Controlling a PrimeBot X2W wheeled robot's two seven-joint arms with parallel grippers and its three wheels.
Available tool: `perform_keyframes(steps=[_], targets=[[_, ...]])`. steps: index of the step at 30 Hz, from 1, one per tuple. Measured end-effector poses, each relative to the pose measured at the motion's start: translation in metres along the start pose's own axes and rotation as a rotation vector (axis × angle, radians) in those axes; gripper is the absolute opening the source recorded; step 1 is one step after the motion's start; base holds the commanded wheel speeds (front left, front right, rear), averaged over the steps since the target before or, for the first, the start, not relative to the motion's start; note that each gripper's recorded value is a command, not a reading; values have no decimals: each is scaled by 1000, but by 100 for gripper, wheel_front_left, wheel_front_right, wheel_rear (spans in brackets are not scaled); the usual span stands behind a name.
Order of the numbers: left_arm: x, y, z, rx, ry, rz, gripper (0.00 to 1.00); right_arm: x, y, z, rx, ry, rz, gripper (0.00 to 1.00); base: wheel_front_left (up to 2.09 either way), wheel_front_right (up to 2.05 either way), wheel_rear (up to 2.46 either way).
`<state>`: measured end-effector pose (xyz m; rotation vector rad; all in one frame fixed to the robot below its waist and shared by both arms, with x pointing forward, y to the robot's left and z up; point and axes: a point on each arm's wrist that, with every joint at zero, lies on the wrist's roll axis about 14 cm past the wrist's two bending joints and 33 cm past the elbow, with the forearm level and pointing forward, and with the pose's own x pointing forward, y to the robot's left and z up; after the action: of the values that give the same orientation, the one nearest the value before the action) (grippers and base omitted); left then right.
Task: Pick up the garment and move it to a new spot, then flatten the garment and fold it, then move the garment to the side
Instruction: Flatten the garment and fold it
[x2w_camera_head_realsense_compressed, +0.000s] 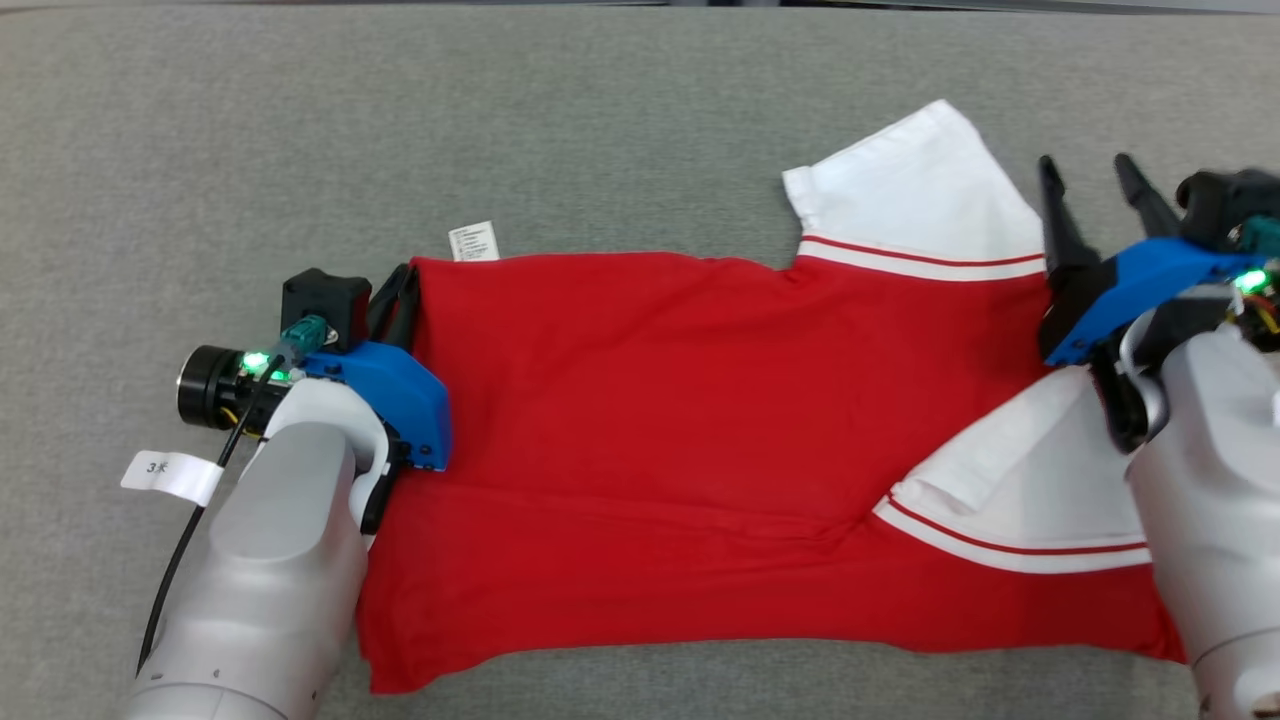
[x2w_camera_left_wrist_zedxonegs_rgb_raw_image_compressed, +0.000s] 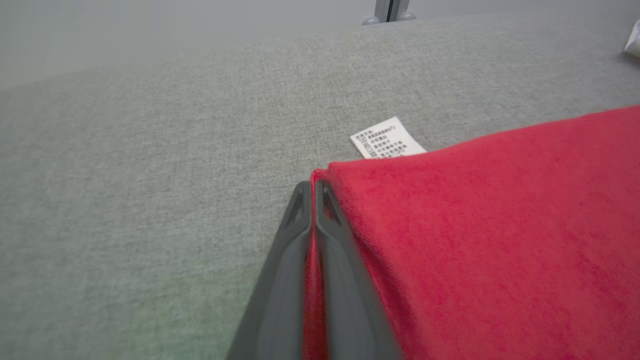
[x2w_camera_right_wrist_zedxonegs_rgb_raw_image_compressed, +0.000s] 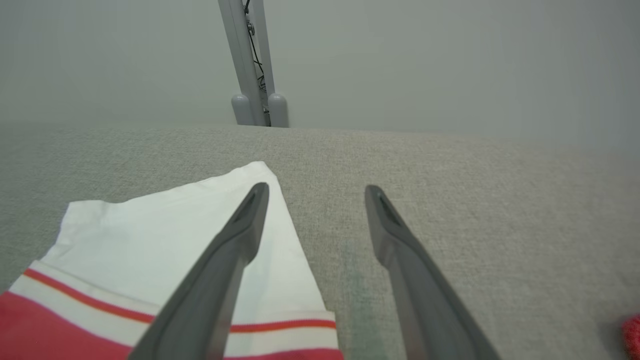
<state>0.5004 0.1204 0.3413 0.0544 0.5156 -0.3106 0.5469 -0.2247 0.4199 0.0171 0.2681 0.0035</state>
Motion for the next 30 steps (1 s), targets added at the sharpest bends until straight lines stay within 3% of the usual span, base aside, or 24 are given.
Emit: perform_keyframes(steps=[8,22,23,24,25,27,30], targets=[[-12,26,22,-2,-95,77,0,39,2,-16,-50,194,1,100,0,0,0],[-23,37,24,-30,-149,108,0,73,39,-40,-88,297,73,100,0,0,0],[-24,36,22,-31,-146,107,0,74,41,-41,-87,304,75,47,0,0,0],[-24,36,22,-34,-146,107,0,75,41,-41,-83,304,75,8,0,0,0],[-24,35,22,-37,-149,106,0,75,42,-40,-72,304,72,0,0,0,0],[-24,34,23,-41,-153,102,0,76,42,-38,-60,292,68,0,0,0,0],[-25,33,27,-54,-169,103,0,81,36,-12,-60,158,55,0,0,0,0]])
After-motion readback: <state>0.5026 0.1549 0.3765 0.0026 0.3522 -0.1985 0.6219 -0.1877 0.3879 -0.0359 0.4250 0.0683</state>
